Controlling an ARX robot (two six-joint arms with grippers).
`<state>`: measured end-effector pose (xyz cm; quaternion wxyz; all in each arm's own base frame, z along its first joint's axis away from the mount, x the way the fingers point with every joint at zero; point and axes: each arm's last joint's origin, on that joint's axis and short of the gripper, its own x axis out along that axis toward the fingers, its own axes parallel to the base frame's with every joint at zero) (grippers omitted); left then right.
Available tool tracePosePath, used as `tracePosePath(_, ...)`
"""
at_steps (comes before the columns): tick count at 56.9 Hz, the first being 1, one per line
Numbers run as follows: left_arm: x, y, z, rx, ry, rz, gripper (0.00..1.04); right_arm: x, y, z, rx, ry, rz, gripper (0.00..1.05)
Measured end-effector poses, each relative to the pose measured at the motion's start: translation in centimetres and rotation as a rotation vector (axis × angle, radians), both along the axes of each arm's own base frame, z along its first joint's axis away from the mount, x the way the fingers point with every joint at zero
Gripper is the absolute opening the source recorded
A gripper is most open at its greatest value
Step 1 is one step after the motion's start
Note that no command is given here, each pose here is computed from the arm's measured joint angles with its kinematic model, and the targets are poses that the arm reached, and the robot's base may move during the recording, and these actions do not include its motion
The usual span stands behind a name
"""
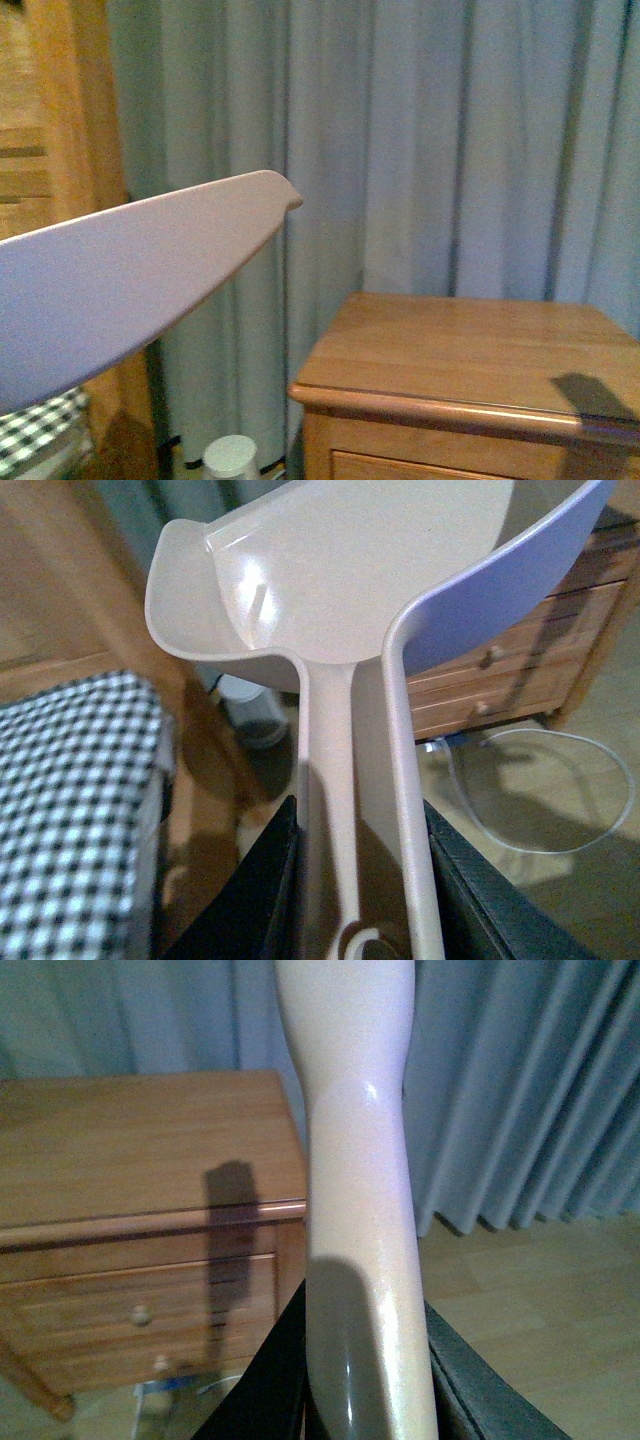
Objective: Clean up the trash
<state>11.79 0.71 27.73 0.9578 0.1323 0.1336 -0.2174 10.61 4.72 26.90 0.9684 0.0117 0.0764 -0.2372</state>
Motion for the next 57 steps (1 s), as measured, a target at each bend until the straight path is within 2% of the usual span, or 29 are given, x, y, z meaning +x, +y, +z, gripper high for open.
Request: tracePosePath(57,0.0,-0.02,0.0,-0.002,-0.003,-0.006,0.29,0.0,-0.01,-0.02,0.0,-0.001,-0.003,0.21)
